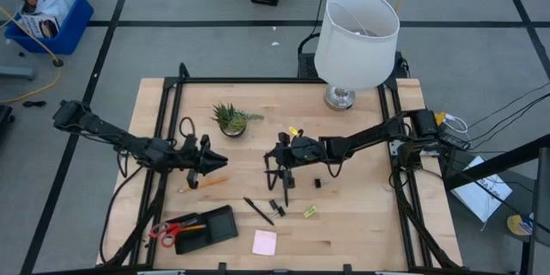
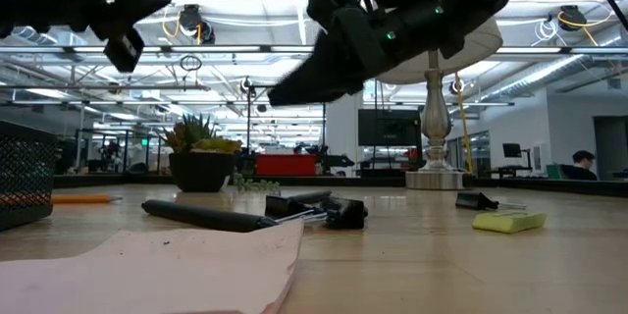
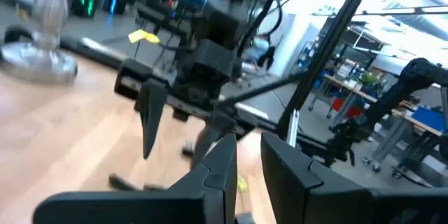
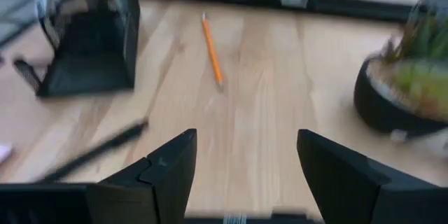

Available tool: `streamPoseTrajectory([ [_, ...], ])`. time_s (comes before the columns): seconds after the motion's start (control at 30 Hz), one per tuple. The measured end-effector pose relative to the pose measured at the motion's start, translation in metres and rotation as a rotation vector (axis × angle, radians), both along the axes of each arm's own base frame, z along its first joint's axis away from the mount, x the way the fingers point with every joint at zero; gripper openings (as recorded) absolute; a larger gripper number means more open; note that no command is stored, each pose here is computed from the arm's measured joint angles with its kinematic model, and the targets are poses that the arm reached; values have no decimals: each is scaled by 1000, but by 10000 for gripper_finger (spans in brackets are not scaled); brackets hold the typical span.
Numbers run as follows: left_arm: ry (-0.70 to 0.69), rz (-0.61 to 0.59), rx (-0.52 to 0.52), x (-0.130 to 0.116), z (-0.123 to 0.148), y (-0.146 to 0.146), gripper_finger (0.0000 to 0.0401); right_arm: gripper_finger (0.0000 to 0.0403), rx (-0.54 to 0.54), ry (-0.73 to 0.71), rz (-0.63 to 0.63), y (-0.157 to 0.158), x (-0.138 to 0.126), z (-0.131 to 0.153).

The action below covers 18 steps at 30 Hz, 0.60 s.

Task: Pick and place office supplies into organizer
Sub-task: Put the top binder clip into the bottom left section of the desk organizer

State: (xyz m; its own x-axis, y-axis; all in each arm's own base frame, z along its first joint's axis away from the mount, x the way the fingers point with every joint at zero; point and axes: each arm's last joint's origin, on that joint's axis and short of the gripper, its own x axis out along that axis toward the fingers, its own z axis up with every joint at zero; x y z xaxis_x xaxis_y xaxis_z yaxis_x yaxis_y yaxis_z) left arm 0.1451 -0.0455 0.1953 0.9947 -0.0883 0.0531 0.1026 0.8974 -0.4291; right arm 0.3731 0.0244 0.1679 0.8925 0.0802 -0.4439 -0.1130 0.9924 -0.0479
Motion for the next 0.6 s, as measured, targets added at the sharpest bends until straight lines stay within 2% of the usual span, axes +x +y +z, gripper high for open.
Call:
streamPoseTrajectory([
  [0.2, 122, -2, 12, 0, -12, 0, 69, 237, -24, 160, -68, -1, -15, 2],
  [0.27, 156, -2, 6, 0, -16, 0, 69, 237, -22, 266, -76, -1, -27, 6],
  [0.47, 196, 0, -17, 0, -20, 0, 69, 237, 51, 431, -21, 9, -62, 31],
  [0.6, 185, 0, -11, 0, -19, 0, 69, 237, 41, 513, -2, 16, -82, 28],
])
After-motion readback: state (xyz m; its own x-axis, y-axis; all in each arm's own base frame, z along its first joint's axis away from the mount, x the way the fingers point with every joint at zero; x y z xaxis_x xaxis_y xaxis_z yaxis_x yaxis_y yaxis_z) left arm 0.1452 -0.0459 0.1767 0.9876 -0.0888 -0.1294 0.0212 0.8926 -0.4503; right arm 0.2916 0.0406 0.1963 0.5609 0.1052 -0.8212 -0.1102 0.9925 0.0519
